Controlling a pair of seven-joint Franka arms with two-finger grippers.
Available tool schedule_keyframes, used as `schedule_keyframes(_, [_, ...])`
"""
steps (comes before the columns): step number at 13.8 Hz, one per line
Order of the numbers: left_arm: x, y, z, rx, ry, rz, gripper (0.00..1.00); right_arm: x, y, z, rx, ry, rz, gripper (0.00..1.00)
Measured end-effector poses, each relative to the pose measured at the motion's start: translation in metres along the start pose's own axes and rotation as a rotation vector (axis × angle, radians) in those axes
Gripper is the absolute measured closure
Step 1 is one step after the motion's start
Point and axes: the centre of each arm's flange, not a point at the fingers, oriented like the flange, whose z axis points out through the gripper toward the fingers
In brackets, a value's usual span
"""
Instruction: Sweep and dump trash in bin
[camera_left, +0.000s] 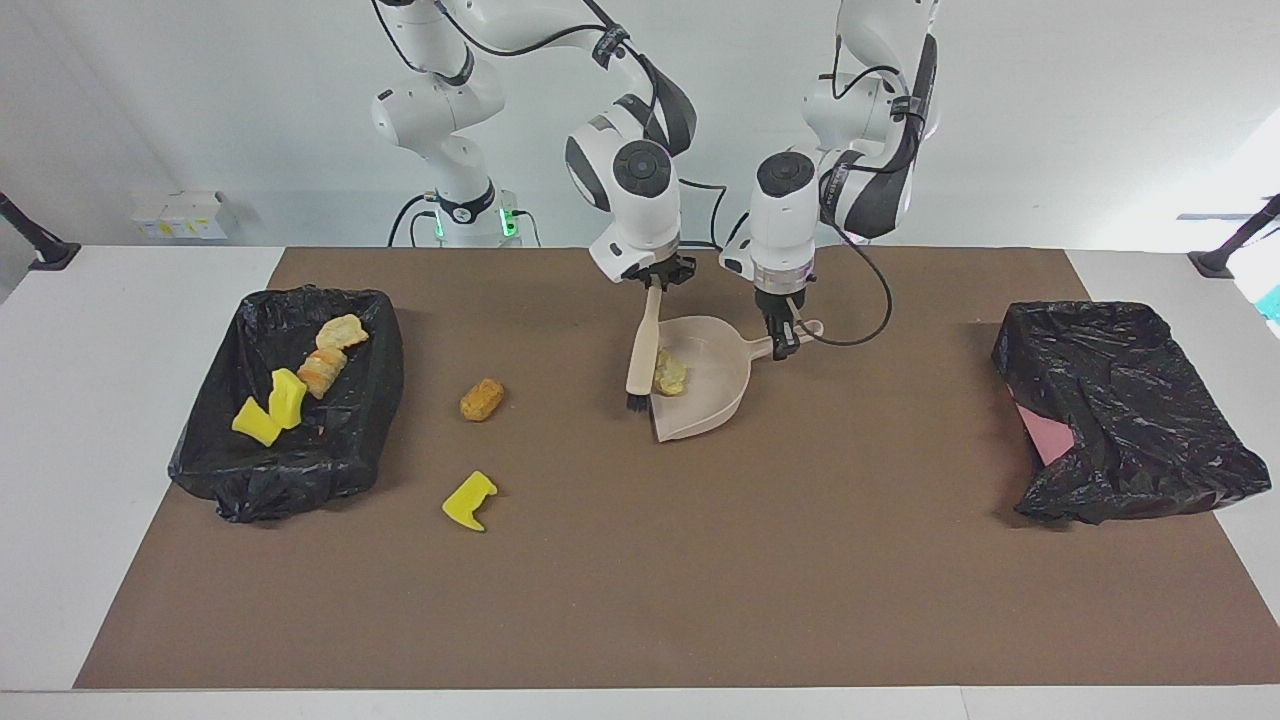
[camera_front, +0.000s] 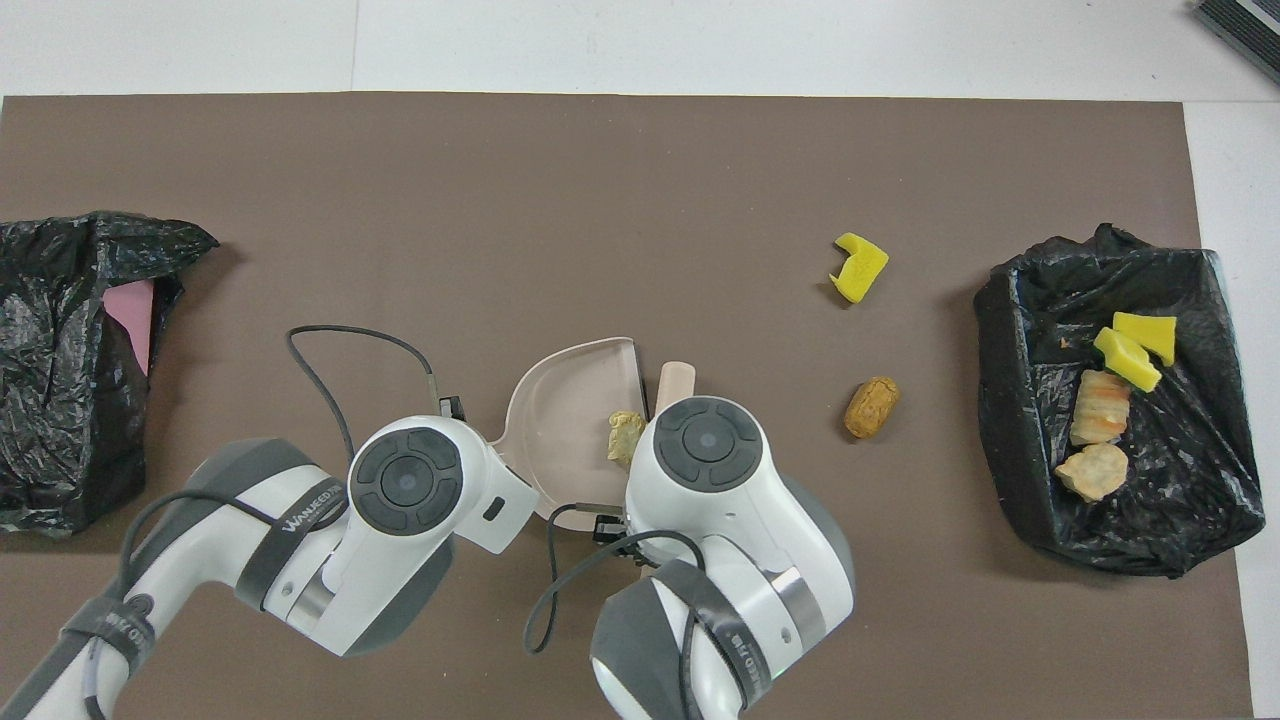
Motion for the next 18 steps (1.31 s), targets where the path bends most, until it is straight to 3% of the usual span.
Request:
schedule_keyframes(4, [-0.022,-0.022,0.008,-0.032,0.078,-0.044,0.70,0.032,0.051,-0.004,-0.184,0.030,0.003,0.74])
schedule_keyframes(8, [-0.064,-0.052,0.013,-0.060,0.176,-0.057,0.70,0.059,0.128,-0.025,-0.346,-0.016,0.093,0.74])
schedule_keyframes(10, [-0.093,-0.067,0.015,-0.070,0.246,-0.036,0.70,0.069,0.167,-0.036,-0.369,-0.033,0.140,0.74])
schedule_keyframes(12, [-0.113,-0.076,0.017,-0.065,0.273,-0.015,0.70,0.070,0.192,-0.032,-0.368,-0.055,0.145,0.74])
schedule_keyframes(18, [-0.113,-0.079,0.002,-0.053,0.327,-0.045,0.70,0.055,0.236,0.012,-0.302,-0.093,0.005,0.74])
